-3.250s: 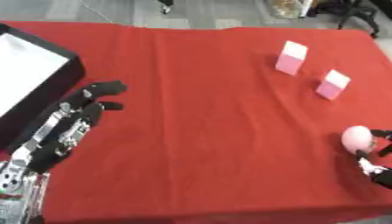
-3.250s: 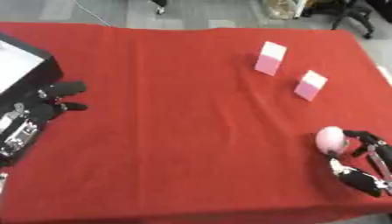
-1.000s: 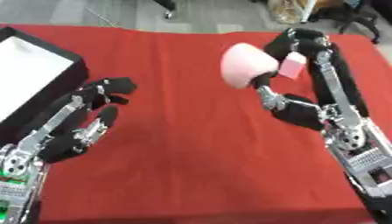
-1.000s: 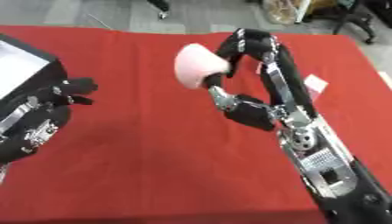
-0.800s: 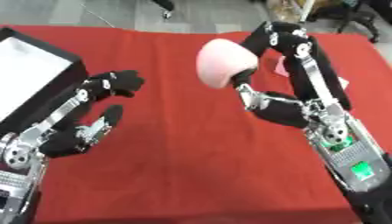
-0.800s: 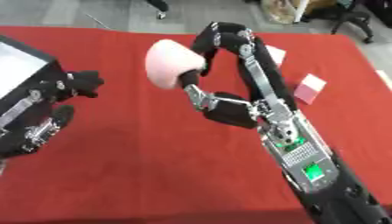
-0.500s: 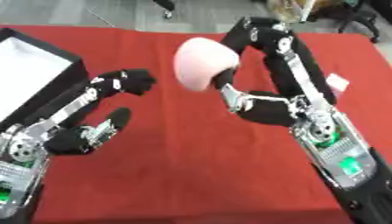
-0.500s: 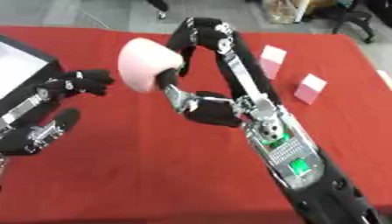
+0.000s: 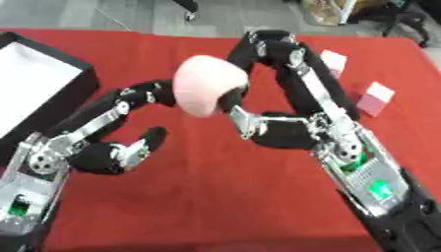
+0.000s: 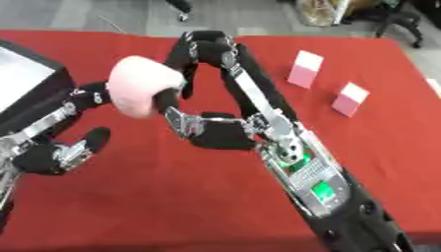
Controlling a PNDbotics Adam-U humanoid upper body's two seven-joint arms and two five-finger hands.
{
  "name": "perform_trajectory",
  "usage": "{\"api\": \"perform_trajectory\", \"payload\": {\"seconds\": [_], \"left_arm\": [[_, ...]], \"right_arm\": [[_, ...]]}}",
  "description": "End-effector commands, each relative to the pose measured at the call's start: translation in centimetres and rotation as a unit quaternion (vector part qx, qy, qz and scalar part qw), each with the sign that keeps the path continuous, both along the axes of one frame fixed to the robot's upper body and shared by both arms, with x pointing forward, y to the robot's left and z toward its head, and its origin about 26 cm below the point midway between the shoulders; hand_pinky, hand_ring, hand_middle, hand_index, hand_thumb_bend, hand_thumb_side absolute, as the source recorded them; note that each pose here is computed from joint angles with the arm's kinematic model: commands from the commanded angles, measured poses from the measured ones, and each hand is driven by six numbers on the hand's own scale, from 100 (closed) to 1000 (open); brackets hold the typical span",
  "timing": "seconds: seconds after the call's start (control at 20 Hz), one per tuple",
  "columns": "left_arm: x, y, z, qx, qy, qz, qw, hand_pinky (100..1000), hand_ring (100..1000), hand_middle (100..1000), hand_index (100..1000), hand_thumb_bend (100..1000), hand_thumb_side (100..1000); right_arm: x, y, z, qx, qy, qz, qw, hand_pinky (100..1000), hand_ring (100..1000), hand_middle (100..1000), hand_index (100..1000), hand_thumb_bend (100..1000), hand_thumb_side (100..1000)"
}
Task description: Pick up the objects with one hand, pass them to the other hand, and then place them into the box on the other side of the table.
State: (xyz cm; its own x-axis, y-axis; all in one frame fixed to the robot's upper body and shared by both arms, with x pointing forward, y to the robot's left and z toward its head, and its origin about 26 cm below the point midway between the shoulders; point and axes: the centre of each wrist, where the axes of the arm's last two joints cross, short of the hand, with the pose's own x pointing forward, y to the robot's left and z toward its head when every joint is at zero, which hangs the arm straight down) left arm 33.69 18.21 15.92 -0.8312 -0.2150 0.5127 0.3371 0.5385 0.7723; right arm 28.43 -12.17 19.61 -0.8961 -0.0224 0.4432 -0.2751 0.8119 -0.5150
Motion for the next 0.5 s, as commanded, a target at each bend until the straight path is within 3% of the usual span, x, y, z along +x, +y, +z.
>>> {"api": "perform_trajectory", "payload": {"seconds": [0.05, 0.3, 0.5], "left_arm": [[0.27, -0.70, 0.28, -0.024, -0.005, 0.027, 0.999, 857, 1000, 904, 937, 126, 792], [0.76, -0.81, -0.35, -0.045, 0.029, 0.052, 0.997, 861, 1000, 913, 970, 196, 808], [0.63, -0.82, -0.25, -0.036, 0.020, 0.043, 0.998, 869, 1000, 921, 1000, 203, 814]], "right_arm": [[-0.31, 0.05, 0.82, 0.001, -0.016, 0.009, 1.000, 641, 348, 497, 224, 100, 112], [-0.30, 0.04, 0.86, 0.001, -0.016, 0.006, 1.000, 641, 348, 497, 225, 100, 112], [-0.28, 0.03, 0.88, 0.001, -0.017, 0.004, 1.000, 641, 348, 497, 225, 100, 111]]}}
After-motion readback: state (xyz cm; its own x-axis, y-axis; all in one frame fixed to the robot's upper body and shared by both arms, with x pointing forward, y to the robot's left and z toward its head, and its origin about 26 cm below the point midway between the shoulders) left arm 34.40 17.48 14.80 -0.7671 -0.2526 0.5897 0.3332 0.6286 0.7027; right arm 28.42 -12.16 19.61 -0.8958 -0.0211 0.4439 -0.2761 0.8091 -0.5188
